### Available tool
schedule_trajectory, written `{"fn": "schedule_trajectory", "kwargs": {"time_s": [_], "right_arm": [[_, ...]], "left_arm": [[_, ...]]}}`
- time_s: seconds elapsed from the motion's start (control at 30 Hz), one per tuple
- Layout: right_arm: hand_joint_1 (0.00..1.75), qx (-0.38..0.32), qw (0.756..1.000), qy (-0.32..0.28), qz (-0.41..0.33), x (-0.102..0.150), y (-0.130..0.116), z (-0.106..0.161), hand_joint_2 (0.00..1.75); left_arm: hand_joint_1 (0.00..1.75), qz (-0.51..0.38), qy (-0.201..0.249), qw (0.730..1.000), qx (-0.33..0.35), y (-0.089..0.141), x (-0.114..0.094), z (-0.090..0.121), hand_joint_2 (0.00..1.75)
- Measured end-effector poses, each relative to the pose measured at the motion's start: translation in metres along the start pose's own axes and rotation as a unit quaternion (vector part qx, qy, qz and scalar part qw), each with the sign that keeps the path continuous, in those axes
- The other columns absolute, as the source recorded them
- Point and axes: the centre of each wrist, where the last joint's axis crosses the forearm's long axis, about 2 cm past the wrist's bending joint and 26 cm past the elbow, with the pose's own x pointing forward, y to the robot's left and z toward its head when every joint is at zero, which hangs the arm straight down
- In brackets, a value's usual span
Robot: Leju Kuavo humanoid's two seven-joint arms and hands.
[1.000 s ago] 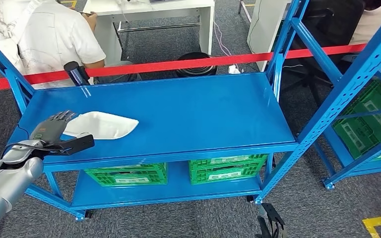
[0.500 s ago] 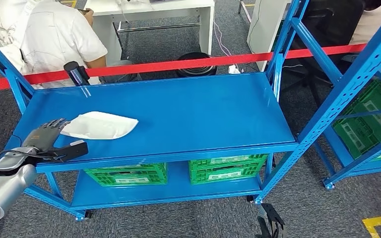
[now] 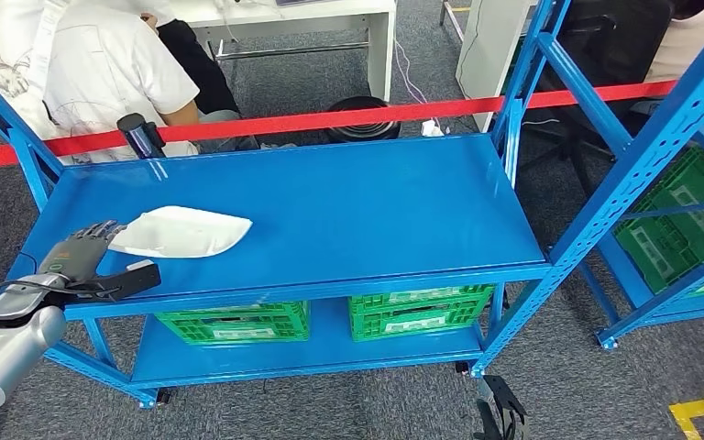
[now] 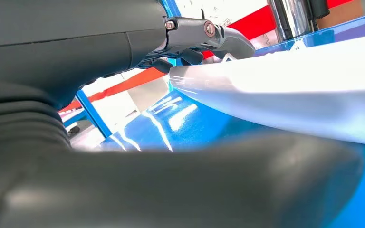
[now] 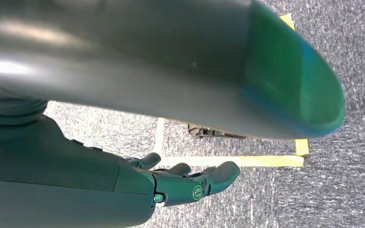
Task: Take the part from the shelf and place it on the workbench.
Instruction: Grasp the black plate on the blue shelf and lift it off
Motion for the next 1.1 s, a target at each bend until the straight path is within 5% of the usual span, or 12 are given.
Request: {"fn": "schedule_trajectory", "kwargs": {"time_s": [1.1], "right_arm": [[0.0,-0.001,1.0,-0.005,-0.008,0.0,0.0,0.0,0.0]], "left_arm": [[0.0,0.005,-0.067,0.995,0.073,0.003,0.032,-0.022,1.75]]}}
